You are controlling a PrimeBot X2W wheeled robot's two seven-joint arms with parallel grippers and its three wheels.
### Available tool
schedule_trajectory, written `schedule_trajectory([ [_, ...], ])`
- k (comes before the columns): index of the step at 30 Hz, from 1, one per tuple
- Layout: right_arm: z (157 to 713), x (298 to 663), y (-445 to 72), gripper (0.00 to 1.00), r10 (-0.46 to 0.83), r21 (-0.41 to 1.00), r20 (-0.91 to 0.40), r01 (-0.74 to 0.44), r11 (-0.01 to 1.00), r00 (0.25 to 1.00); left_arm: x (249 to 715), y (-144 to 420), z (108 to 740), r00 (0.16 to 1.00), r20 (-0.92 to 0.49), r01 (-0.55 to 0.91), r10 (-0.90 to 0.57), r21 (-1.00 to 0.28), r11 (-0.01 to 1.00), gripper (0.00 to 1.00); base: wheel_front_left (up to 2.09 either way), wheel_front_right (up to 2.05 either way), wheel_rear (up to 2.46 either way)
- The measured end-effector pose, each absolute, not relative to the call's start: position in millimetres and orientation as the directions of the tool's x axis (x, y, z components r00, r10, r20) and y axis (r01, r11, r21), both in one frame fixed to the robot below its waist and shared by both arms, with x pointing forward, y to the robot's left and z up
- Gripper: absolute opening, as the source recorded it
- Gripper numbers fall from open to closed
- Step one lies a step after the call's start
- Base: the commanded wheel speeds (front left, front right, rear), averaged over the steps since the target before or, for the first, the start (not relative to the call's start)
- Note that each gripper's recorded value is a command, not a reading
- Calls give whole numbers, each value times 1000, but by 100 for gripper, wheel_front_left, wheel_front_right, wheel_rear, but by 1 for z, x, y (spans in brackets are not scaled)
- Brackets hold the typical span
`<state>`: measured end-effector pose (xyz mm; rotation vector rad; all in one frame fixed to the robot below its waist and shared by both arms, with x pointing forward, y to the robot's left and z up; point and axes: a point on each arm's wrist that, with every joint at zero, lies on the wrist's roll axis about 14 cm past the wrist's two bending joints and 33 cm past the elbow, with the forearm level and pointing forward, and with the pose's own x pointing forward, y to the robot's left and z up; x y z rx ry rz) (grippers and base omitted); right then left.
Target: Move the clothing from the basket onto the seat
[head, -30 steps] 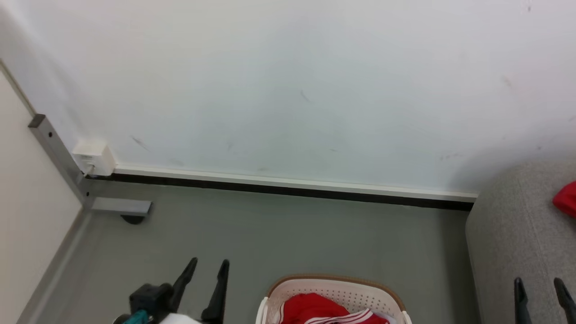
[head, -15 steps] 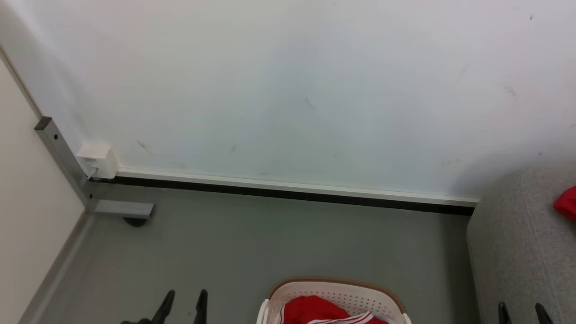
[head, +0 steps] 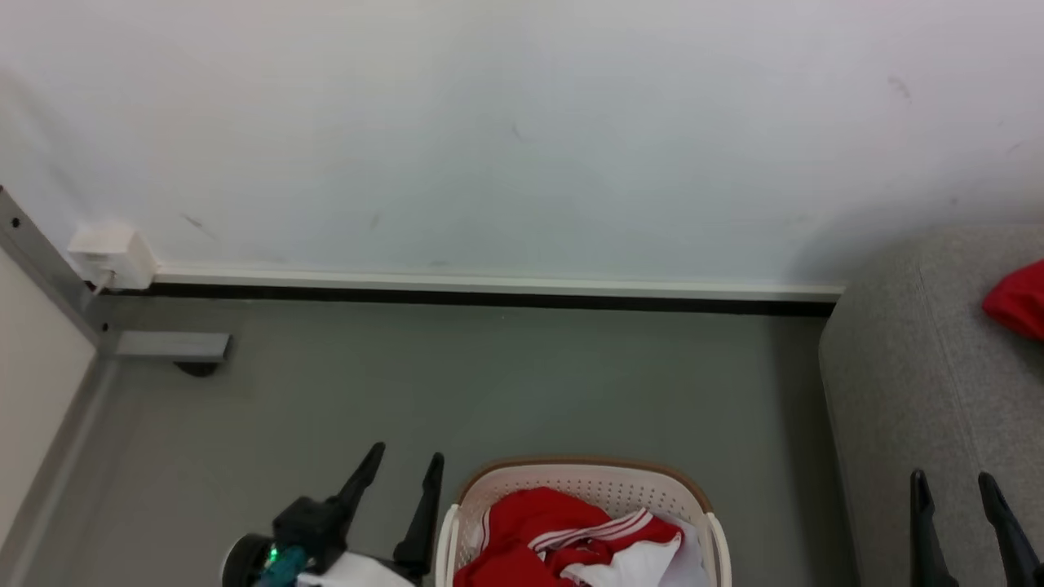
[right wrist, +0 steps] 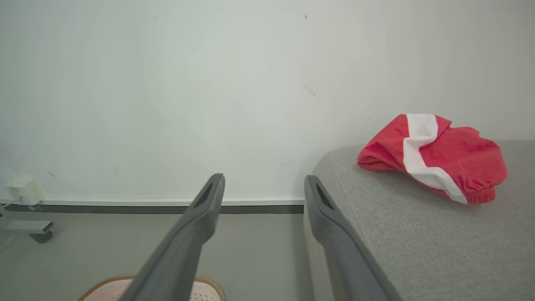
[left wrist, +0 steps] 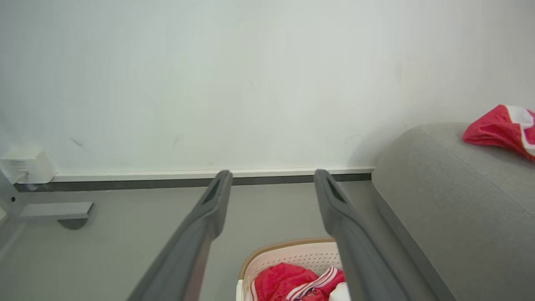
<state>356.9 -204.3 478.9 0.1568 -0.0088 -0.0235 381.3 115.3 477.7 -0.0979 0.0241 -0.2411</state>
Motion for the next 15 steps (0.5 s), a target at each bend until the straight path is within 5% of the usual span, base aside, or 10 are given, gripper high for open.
schedule_trajectory([
  [15,474,395,-226,100,-95,185,10,92,978,995,428,13,365,715,-475,583,-513,2,812,100,0,0,0],
])
